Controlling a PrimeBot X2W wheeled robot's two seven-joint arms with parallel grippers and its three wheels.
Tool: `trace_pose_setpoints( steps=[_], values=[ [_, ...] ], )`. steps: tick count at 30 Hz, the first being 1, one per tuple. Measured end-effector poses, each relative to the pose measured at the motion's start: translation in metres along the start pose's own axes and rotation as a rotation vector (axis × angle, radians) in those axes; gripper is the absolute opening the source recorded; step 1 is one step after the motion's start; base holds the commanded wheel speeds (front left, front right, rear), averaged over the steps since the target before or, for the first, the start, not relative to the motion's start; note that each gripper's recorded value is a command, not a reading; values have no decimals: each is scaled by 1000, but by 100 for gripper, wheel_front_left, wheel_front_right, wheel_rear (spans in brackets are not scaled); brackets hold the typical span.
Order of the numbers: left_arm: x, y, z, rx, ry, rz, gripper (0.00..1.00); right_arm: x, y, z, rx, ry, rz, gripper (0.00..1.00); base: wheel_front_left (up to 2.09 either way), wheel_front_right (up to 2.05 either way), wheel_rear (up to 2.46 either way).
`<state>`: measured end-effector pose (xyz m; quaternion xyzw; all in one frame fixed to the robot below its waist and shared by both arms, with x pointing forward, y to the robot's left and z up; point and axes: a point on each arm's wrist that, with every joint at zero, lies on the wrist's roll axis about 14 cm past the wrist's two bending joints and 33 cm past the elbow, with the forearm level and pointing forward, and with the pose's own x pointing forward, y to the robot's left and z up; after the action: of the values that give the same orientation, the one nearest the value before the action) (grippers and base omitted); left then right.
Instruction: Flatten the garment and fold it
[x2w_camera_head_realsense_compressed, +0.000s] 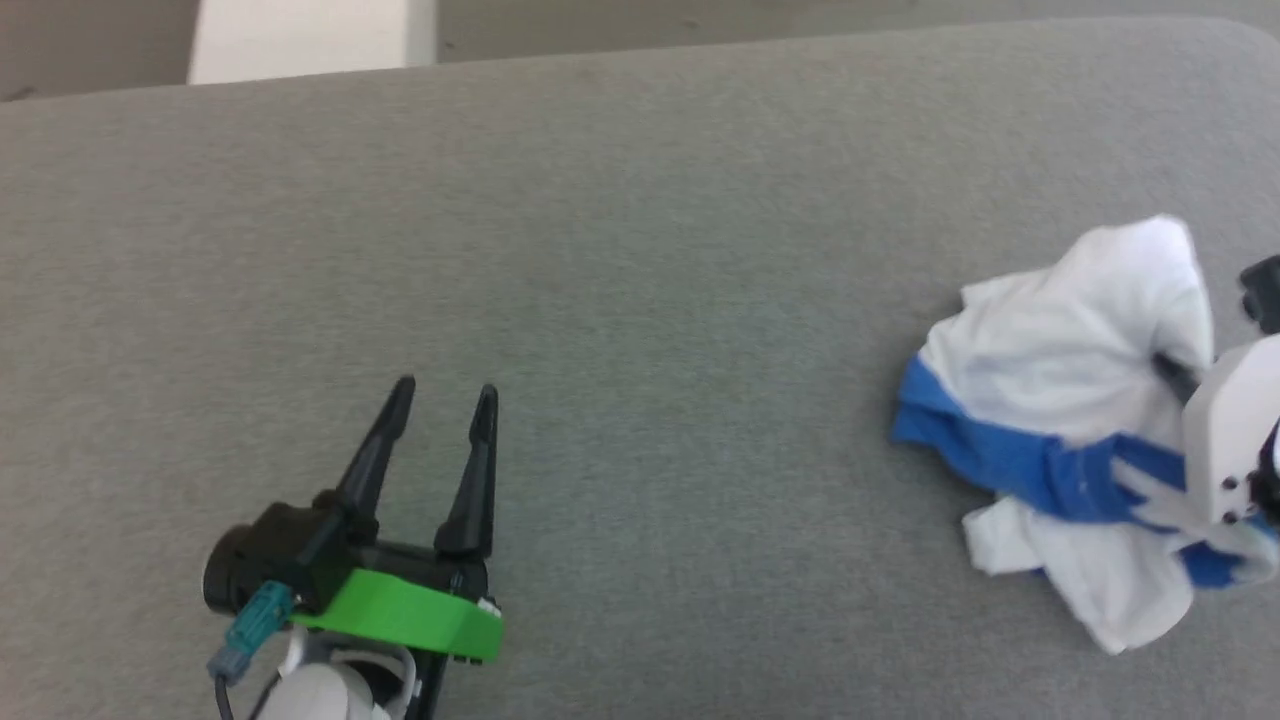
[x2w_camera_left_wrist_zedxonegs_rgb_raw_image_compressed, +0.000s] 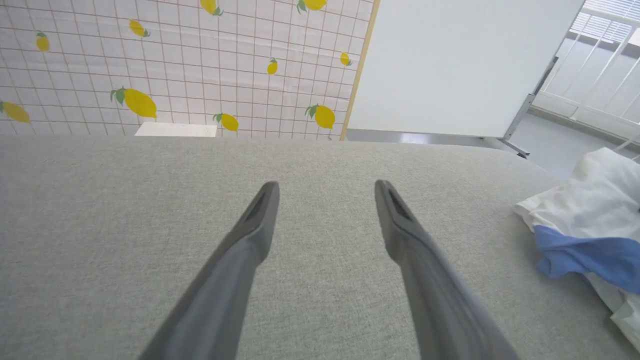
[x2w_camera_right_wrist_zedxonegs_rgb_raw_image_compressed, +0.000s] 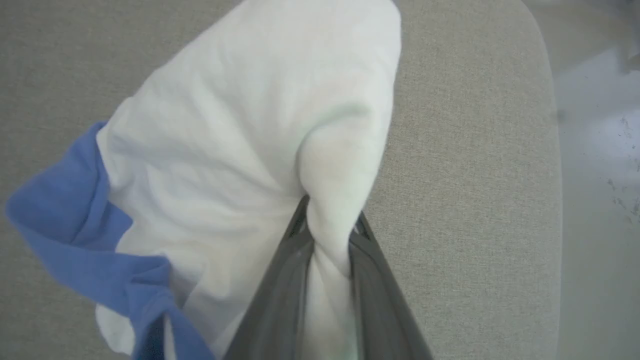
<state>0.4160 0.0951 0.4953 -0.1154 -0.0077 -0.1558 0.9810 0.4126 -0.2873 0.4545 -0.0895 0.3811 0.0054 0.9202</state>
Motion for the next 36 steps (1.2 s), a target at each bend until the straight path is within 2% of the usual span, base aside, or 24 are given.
trace_pose_setpoints(
  steps=[10,17,27,36],
  values=[
    [40,-3,-20,17,32,-76,100,16,-86,11,-120,4,-222,0,0,0,0],
    [57,5,-42,15,67,-89,100,30,-131,11,-206,51,-336,0,0,0,0],
    [67,17,-74,36,132,-96,100,46,-176,4,-282,124,-445,0,0,0,0],
    [76,26,-84,56,122,-85,100,63,-188,-11,-311,168,-480,0,0,0,0]
  ],
)
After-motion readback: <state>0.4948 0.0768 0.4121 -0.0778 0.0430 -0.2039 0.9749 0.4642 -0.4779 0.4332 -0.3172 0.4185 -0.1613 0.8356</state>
